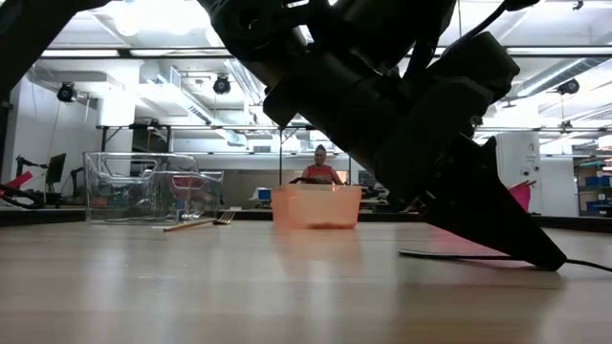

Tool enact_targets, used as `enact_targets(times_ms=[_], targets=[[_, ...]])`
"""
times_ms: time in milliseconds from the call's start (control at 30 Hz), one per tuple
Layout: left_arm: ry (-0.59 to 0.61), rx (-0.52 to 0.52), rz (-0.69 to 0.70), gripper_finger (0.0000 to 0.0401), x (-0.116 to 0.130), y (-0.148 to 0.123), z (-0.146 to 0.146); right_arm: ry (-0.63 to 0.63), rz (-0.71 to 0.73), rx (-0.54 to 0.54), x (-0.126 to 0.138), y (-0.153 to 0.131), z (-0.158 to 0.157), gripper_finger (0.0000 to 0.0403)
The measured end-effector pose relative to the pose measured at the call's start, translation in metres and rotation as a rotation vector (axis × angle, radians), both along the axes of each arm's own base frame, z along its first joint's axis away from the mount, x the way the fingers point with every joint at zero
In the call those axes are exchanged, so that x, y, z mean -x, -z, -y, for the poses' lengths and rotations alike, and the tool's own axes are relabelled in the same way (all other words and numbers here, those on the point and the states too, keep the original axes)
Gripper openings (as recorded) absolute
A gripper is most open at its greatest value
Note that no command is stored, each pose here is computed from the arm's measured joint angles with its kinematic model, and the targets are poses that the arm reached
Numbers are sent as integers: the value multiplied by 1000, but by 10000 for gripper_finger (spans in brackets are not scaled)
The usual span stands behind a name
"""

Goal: Sort silverware by color (type)
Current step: Put the black fork into the transparent bin

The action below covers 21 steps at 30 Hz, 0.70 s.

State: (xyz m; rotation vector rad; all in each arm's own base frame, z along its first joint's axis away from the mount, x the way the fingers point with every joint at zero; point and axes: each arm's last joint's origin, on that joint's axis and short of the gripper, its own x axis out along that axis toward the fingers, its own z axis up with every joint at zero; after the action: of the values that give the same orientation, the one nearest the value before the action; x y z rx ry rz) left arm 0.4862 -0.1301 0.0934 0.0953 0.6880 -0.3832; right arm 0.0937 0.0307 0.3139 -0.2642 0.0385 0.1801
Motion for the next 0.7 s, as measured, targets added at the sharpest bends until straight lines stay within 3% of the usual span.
enact_targets(times_ms=[133,700], targets=[[-21,12,-10,6,0,0,0,0,0,0,0,0,0,66],[-125,37,-19,1,1,-5,-1,0,0,-1,0,0,0,66]])
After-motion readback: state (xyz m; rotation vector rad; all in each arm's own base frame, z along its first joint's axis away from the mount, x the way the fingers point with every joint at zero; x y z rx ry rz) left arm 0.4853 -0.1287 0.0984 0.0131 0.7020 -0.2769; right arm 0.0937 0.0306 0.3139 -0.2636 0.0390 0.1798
